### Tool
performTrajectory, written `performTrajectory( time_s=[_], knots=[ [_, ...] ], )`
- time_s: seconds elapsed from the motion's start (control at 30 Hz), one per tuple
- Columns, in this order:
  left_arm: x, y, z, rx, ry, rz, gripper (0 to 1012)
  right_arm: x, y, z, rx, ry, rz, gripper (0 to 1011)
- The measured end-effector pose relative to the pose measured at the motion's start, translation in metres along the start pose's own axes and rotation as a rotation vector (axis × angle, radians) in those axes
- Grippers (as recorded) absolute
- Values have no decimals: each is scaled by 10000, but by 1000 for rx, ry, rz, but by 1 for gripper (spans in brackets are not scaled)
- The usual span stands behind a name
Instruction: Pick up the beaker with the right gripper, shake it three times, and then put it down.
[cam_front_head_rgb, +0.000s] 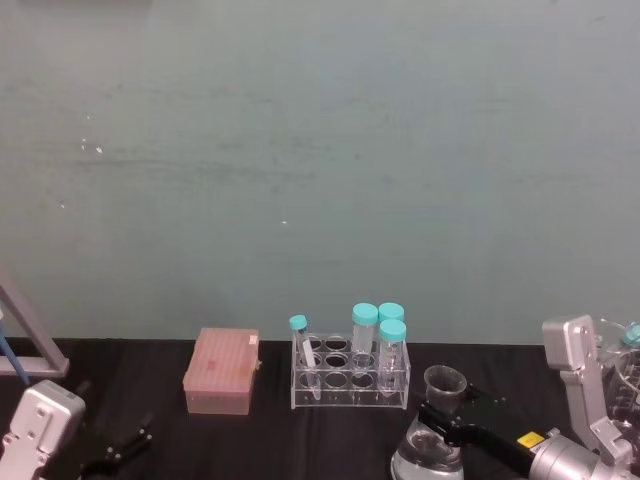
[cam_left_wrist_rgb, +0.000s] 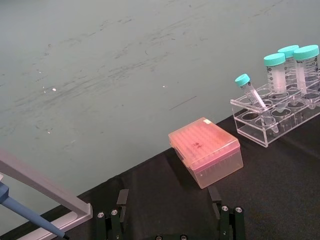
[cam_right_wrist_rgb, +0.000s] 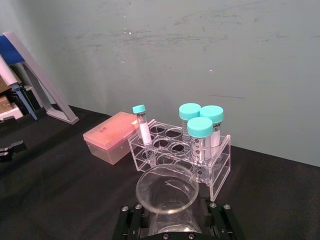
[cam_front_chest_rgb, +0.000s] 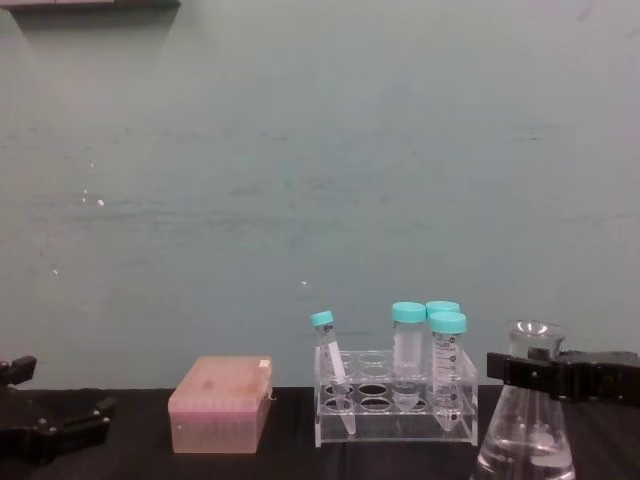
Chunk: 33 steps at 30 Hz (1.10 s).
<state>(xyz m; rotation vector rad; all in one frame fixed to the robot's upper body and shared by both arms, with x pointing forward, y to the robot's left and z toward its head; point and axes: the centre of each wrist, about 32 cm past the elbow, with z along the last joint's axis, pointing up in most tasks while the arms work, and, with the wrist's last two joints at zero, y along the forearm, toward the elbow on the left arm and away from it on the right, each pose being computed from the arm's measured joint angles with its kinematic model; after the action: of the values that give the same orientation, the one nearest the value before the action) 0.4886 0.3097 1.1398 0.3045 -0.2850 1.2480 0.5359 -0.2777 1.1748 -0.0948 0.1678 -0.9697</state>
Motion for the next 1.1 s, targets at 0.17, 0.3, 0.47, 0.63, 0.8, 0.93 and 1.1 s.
performTrajectory(
  time_s=[0.17, 0.3, 0.47, 0.63, 0.8, 0.93, 1.1],
  knots=[
    [0, 0, 0, 0, 0, 0, 1000, 0, 0, -1, 0, 0, 0, 715],
    [0, 0, 0, 0, 0, 0, 1000, 0, -1, -2, 0, 0, 0, 844],
    [0, 0, 0, 0, 0, 0, 1000, -1, -1, -3, 0, 0, 0, 960],
    [0, 0, 0, 0, 0, 0, 1000, -1, -2, -3, 0, 0, 0, 1002],
    [0, 0, 0, 0, 0, 0, 1000, -1, -12, 3, 7, -11, 9, 1003],
    [0, 0, 0, 0, 0, 0, 1000, -5, -40, 28, 19, -23, 15, 1002],
    [0, 0, 0, 0, 0, 0, 1000, -2, -94, 76, 30, -35, 20, 1003]
  ],
)
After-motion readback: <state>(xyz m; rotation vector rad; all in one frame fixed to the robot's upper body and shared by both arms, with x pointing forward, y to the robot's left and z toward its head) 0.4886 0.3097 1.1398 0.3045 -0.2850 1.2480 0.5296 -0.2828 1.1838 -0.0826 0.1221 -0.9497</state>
